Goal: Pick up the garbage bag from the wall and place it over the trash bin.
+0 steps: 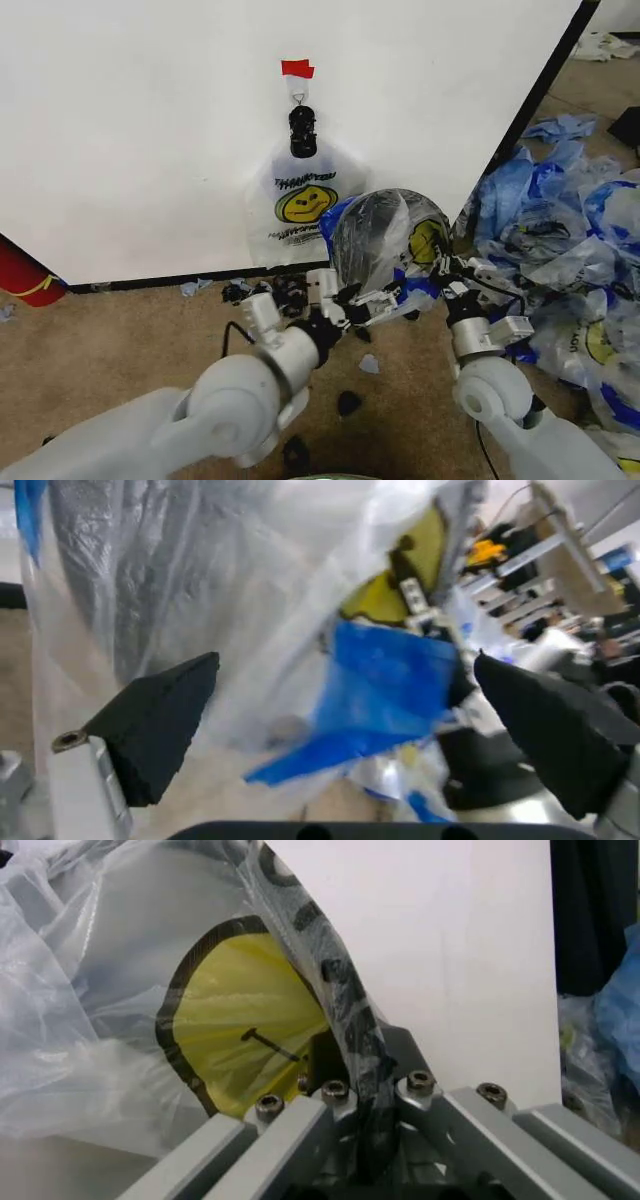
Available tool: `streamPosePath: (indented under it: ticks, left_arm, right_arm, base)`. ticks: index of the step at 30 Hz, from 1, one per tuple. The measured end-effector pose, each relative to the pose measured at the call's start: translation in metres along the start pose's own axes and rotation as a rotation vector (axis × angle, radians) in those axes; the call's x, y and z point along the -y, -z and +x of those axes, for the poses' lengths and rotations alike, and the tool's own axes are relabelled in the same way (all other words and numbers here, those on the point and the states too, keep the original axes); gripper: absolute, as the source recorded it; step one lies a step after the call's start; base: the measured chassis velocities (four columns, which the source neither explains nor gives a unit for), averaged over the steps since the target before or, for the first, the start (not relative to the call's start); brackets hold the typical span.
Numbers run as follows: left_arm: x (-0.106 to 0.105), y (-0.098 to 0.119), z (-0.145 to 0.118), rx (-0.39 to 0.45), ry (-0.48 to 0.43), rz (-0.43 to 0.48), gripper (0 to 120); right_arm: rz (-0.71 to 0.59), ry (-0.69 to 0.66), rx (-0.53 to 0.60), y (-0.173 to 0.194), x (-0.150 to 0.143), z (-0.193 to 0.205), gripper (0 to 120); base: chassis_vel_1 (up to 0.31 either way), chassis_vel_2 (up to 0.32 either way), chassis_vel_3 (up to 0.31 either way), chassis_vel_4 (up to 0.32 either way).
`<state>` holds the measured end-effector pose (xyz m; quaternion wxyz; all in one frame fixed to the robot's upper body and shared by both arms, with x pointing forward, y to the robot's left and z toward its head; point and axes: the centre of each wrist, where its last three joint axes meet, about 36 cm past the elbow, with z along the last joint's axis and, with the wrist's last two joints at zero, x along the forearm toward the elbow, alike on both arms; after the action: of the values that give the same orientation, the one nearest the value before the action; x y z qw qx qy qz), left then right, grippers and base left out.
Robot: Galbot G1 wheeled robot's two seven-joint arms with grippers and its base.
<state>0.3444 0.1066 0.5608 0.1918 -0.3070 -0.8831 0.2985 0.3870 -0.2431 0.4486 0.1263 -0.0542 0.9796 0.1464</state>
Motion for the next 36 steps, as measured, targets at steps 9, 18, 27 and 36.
streamPosePath:
  ticks: [9,18,27,36]
  left_arm:
    - [0.003,0.001,-0.022,-0.003,0.045,-0.041,100]
    - [0.004,-0.001,-0.034,-0.021,0.065,-0.076,100]
    - [-0.003,0.009,-0.021,-0.015,0.137,-0.137,100]
    - [0.002,0.011,-0.019,-0.067,0.205,-0.18,100]
  right_arm:
    - [0.007,0.007,0.001,-0.004,0.0,0.004,0]
    - [0.012,0.0,0.005,-0.002,0.003,0.003,0]
    - [0.026,-0.01,0.007,0.0,0.007,0.003,0]
    - [0.077,-0.016,0.015,0.003,0.012,-0.002,0]
  base:
    - [0.0,0.0,0.0,0.0]
    - [0.0,0.0,0.0,0.0]
    - [0.0,0.0,0.0,0.0]
    - [0.0,0.0,0.0,0.0]
